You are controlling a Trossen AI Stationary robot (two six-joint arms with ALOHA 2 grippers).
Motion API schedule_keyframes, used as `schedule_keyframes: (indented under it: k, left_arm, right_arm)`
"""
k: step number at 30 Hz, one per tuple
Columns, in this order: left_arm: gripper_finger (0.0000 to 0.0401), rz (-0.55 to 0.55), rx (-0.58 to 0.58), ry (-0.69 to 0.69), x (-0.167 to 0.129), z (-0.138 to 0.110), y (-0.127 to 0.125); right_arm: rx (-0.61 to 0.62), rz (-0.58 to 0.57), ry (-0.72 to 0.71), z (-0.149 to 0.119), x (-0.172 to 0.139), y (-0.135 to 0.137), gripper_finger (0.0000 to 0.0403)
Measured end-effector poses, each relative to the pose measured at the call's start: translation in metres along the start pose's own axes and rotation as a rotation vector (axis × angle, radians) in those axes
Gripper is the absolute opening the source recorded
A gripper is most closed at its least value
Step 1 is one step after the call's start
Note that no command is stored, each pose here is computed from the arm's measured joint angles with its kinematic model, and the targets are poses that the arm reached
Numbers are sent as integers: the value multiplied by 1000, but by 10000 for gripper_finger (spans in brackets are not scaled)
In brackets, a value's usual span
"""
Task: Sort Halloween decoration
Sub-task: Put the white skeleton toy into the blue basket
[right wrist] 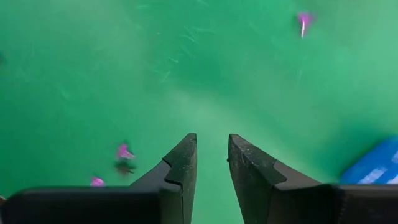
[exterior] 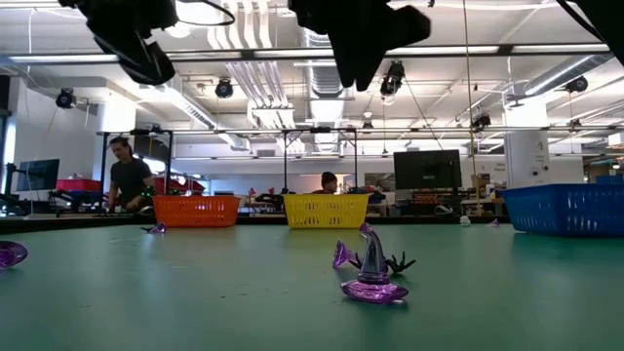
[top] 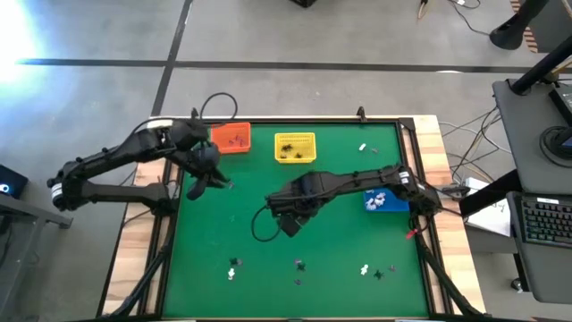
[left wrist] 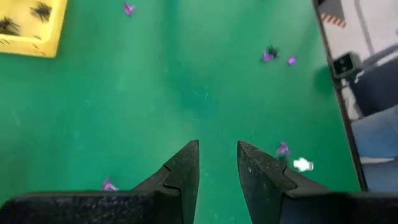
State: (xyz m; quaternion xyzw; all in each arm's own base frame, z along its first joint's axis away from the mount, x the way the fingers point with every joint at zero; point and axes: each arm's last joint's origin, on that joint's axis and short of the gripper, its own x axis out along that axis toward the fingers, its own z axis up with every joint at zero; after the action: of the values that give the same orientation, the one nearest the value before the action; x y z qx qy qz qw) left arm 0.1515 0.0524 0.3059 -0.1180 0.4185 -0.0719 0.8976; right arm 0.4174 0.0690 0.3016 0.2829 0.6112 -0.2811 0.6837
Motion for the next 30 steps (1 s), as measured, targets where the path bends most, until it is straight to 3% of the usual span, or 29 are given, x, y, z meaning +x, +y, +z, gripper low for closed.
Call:
schedule_keyframes:
  k: [3, 8, 15, 21, 30]
  left_arm:
    - [91, 31, 21, 34, 0, -3, -4]
    - [91, 93, 55, 77, -1, -7, -6]
    - [91, 95, 94, 73, -3, -8, -8]
    - [91, 95, 111, 72, -6, -11, -10]
    - [91, 97, 116, 62, -9, -12, -11]
  right_arm:
    - [158, -4, 4, -9, 1, 5, 86]
    - [284, -27, -26, -34, 4, 21, 104]
    - [537, -77, -47, -80, 16, 39, 142]
    - [771, -175, -52, -124, 40, 46, 161]
    - [972, -359, 12, -175, 71, 41, 162]
